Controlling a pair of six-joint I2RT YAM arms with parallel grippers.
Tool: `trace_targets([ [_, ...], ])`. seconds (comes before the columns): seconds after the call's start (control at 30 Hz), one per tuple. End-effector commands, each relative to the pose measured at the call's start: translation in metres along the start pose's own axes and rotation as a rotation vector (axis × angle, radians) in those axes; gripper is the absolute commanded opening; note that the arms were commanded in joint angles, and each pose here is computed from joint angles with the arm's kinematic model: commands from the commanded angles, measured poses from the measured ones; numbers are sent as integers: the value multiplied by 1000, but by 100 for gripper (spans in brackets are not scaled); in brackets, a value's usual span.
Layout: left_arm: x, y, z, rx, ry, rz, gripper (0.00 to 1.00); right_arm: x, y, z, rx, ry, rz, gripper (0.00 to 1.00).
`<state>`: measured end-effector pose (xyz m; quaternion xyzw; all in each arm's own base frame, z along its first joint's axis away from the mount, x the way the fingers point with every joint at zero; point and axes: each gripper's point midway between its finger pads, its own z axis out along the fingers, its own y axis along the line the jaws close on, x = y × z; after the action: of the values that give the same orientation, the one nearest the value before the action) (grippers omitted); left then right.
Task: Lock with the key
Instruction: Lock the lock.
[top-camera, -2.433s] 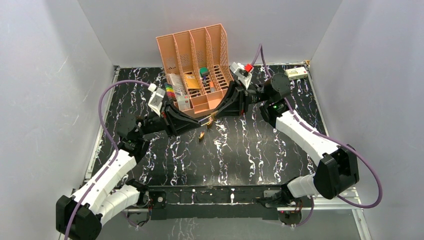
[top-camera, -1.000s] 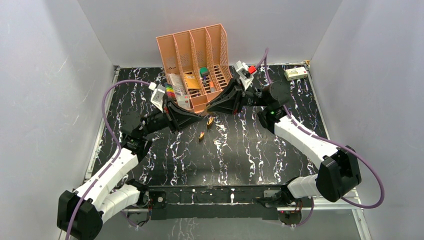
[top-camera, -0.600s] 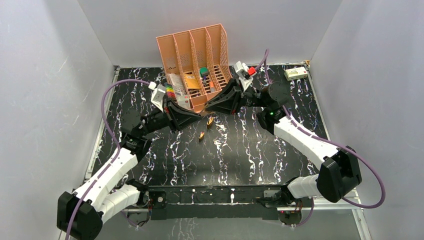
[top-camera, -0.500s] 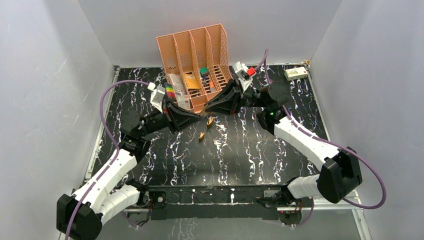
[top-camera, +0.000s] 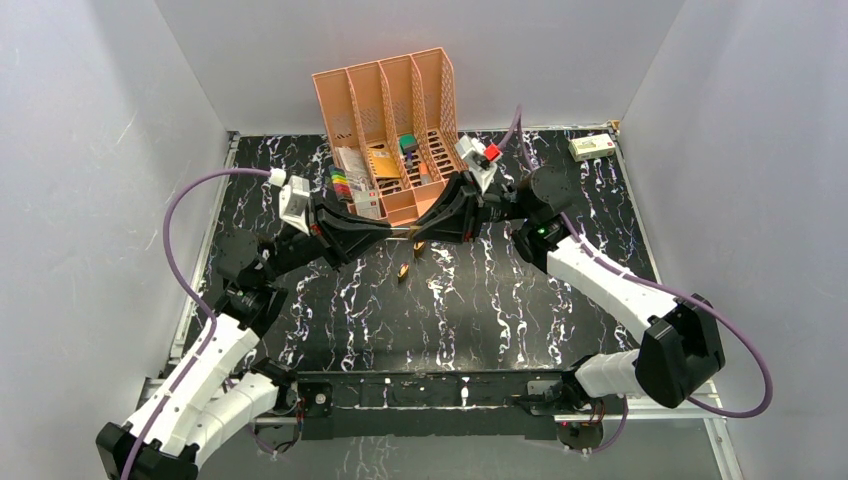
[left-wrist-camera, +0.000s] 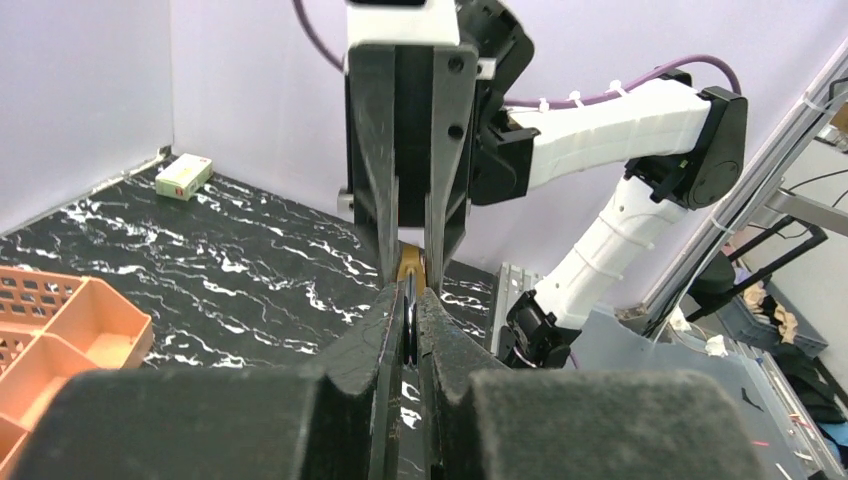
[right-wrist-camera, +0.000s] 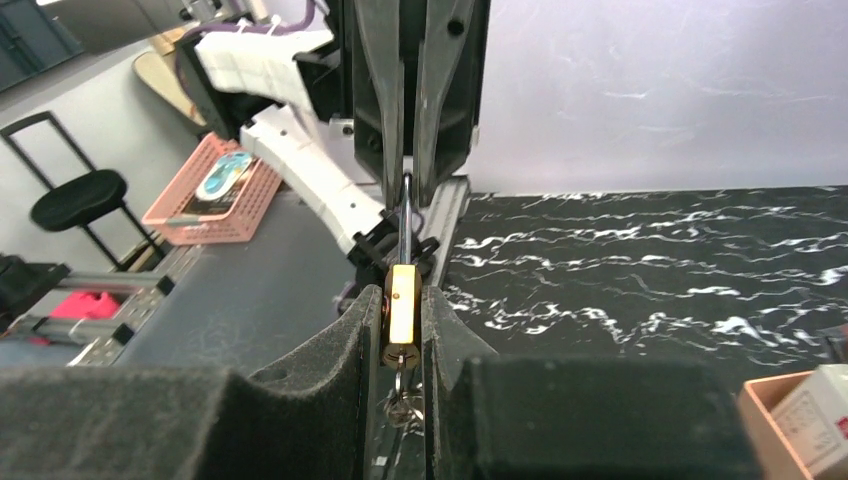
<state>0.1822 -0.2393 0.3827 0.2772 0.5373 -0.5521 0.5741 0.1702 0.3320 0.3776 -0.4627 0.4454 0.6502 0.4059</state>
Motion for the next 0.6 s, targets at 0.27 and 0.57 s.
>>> trace_targets([
  [0.27, -41, -7, 4, -25, -98, 128, 0, 13, 20, 0, -110, 66, 20, 0],
  [0.57, -33, 3, 6, -46, -65, 122, 0, 10, 18, -2, -110, 72, 15, 28],
])
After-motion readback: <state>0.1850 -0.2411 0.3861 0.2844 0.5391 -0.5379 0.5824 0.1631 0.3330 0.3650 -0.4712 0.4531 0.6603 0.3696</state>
